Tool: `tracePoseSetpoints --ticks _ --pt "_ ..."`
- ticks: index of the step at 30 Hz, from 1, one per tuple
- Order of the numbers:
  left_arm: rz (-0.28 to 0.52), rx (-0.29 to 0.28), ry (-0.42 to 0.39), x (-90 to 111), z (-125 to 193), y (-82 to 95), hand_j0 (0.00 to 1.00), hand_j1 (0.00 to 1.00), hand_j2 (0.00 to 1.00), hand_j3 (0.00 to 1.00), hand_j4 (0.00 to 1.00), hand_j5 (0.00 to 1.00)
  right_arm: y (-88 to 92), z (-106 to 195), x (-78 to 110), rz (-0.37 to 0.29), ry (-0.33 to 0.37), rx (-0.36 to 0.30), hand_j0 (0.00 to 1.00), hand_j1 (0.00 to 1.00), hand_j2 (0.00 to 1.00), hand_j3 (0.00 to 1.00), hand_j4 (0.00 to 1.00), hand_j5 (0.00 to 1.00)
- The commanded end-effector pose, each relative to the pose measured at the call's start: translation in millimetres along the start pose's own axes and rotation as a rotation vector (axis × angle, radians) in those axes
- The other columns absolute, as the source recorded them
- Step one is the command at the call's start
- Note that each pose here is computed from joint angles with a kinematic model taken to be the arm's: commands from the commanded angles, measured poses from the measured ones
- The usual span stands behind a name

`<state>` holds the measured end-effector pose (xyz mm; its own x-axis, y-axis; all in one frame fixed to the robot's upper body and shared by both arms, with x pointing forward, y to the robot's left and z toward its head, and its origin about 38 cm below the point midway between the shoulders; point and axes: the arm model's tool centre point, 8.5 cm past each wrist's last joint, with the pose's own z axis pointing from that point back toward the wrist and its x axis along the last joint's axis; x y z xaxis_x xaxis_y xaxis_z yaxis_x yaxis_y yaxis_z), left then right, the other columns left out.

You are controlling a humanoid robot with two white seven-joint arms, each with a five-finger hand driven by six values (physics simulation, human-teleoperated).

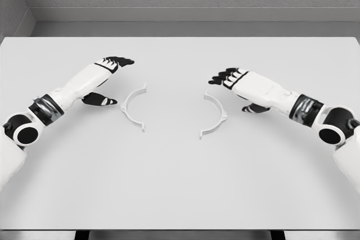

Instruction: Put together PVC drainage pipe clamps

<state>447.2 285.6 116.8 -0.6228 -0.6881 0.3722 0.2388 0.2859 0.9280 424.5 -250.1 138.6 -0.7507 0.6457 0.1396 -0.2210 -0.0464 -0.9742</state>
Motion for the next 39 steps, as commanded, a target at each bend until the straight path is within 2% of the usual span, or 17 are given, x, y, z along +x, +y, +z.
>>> tracePoseSetpoints --ticks 1,3,7,12,24,35,39 --pt "0.005 0.003 0.0 -0.3 0.4 0.4 1.0 1.0 1.0 1.0 1.0 1.0 -2.6 -1.1 4.0 0.004 -0.011 0.015 1.0 1.0 1.0 1.0 1.0 1.0" --pt "0.008 0.001 0.001 0.0 0.7 -1.4 1.0 1.0 1.0 1.0 1.0 1.0 -11.7 -1.9 16.5 0.032 -0.04 -0.008 1.0 1.0 1.0 1.0 1.0 1.0" --pt "0.011 -0.003 0.004 -0.5 2.6 -3.9 1.0 1.0 1.0 1.0 1.0 1.0 -15.0 -1.4 20.7 0.042 -0.051 -0.016 1.0 1.0 1.0 1.0 1.0 1.0" --pt "0.01 -0.005 0.003 -0.1 2.8 -4.5 1.0 1.0 1.0 1.0 1.0 1.0 -14.1 -2.4 19.3 0.039 -0.044 -0.011 1.0 1.0 1.0 1.0 1.0 1.0" --pt "0.016 -0.013 -0.008 3.9 0.0 -9.5 1.0 1.0 1.0 1.0 1.0 1.0 -3.5 -12.2 39.4 0.034 -0.089 0.016 1.0 1.0 1.0 1.0 1.0 1.0" --pt "0.027 -0.008 -0.023 10.1 -6.8 -14.1 1.0 1.0 1.0 1.0 1.0 1.0 -5.2 -13.2 35.6 0.033 -0.075 0.014 1.0 1.0 1.0 1.0 1.0 1.0" --pt "0.033 -0.004 -0.028 12.7 -9.3 -15.8 1.0 1.0 1.0 1.0 1.0 1.0 2.4 -12.2 25.3 0.013 -0.048 0.034 1.0 1.0 1.0 1.0 1.0 1.0"
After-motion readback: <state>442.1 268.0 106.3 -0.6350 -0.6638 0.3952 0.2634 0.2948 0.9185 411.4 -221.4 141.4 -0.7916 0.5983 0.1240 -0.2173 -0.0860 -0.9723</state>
